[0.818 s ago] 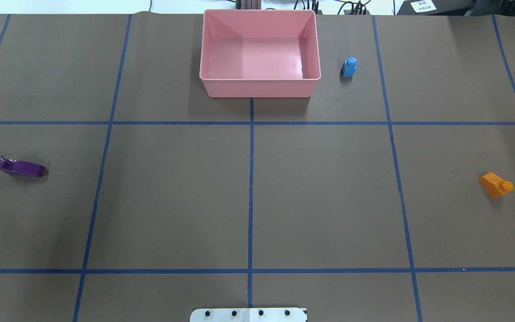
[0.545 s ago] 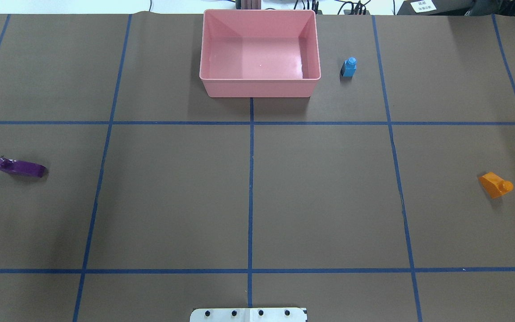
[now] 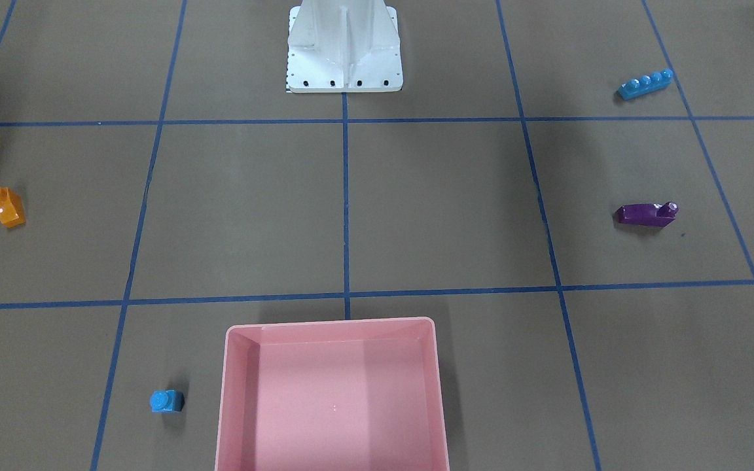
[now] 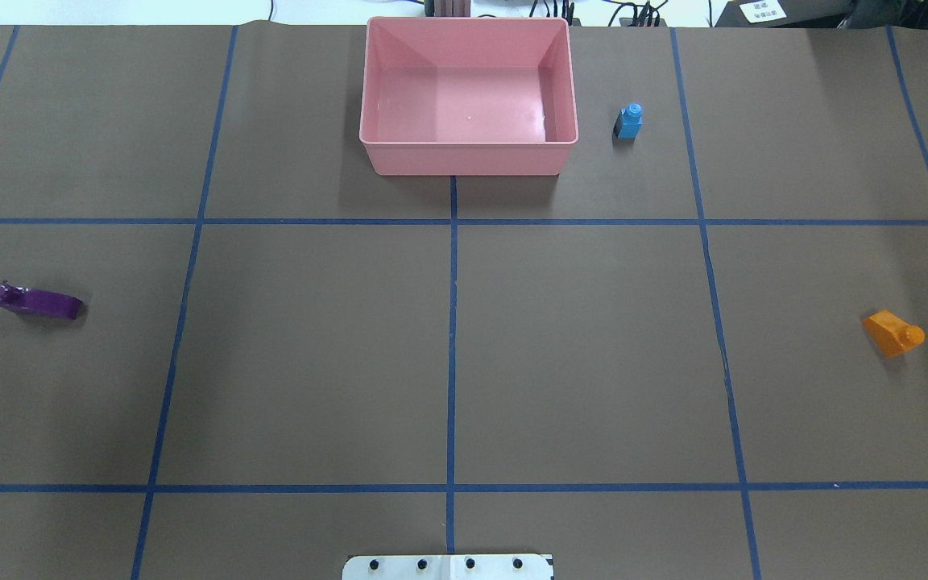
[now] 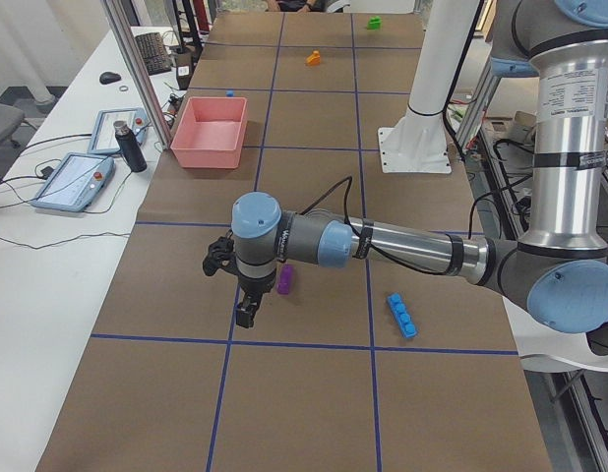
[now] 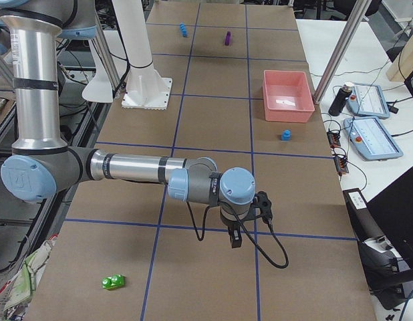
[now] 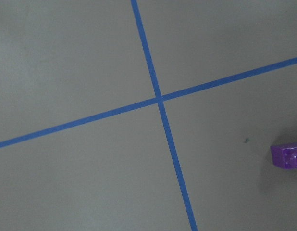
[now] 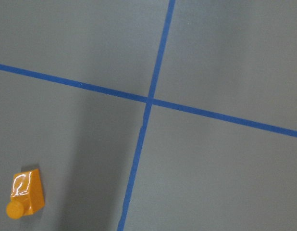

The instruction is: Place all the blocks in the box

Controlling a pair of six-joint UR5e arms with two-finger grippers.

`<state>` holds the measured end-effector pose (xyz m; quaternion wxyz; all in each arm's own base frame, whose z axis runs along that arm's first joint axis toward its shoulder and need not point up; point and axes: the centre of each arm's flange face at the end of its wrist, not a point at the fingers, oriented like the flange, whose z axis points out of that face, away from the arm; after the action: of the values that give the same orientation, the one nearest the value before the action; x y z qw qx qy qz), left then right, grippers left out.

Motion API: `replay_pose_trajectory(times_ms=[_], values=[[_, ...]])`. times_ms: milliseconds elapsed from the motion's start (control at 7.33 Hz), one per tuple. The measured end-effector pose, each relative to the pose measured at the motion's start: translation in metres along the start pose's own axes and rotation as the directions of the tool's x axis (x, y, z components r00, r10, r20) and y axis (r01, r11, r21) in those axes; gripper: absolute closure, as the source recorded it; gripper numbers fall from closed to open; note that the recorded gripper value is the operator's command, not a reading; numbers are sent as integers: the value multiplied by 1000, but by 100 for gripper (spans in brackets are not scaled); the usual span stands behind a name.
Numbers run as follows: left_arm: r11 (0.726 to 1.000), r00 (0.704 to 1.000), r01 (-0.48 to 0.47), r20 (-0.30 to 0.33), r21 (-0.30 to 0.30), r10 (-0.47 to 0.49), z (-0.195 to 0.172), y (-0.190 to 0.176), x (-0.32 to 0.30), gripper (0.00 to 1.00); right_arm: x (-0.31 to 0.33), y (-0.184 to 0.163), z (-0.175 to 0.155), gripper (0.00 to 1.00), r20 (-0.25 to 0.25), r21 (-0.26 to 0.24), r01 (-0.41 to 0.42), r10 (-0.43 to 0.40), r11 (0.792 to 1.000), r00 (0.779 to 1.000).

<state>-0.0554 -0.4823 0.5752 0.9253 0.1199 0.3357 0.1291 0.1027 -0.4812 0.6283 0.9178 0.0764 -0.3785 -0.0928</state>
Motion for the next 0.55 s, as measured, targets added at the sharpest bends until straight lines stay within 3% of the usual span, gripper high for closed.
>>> replay_pose_trajectory(times_ms=[273,545], values=[[999,1000,-20,-2,28,20,-7,-2,7,0,-52,-26,-2,0,-13,3,76,-76,997,997],[1000,1000,8,-5,29,-8,-7,-3,8,0,-131,-45,23,0,22,-19,177,-176,984,984]])
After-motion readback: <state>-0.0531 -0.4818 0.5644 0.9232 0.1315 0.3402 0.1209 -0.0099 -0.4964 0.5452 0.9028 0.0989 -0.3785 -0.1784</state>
